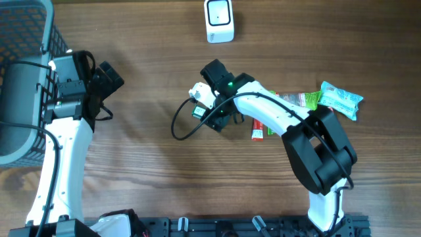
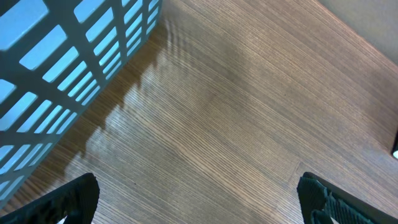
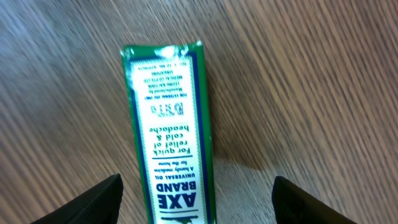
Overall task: Scan the item barcode
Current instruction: 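Raise the AXE box with the right gripper toward the white scanner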
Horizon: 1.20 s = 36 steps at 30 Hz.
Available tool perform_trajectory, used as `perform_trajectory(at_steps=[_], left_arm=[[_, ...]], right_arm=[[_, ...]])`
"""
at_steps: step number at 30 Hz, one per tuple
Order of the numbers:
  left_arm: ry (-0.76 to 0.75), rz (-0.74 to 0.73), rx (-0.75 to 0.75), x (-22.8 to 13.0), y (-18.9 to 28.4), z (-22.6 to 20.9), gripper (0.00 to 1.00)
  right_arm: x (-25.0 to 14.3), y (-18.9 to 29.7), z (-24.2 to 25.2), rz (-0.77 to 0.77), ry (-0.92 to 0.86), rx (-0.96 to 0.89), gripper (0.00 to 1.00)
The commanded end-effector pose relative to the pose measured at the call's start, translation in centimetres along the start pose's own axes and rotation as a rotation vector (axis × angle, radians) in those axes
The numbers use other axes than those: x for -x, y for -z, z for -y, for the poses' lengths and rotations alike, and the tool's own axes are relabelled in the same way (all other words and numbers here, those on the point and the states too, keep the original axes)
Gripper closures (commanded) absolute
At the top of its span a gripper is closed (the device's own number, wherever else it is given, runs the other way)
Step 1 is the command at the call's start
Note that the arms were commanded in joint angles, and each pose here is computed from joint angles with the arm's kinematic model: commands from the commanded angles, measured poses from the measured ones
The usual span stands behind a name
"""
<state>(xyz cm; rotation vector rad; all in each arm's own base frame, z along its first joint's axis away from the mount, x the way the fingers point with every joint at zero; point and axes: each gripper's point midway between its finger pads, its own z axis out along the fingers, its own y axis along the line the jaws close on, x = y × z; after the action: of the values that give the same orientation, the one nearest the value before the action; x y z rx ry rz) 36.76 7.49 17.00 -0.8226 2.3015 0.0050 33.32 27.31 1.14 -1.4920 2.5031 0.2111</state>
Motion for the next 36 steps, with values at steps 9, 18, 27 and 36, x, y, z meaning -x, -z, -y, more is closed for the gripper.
perform_trajectory(at_steps=[9,18,27,36], left_arm=[[-0.002,0.010,0.008,0.4,0.0,-0.1,0.00],[-0.002,0.010,0.008,0.4,0.0,-0.1,0.00],[-0.002,0.010,0.008,0.4,0.0,-0.1,0.00],[-0.002,0.010,0.008,0.4,0.0,-0.1,0.00]], right_arm=[[-1.9,-2.4,-1.8,-0.028,0.005,0.080,0.36],[-1.9,-2.4,-1.5,-0.027,0.007,0.068,0.22],[-2.0,-2.4,-0.8,-0.038,-0.012,0.028,0.78],[0.6,2.3,1.2,0.060,-0.075,-0.099,0.89]])
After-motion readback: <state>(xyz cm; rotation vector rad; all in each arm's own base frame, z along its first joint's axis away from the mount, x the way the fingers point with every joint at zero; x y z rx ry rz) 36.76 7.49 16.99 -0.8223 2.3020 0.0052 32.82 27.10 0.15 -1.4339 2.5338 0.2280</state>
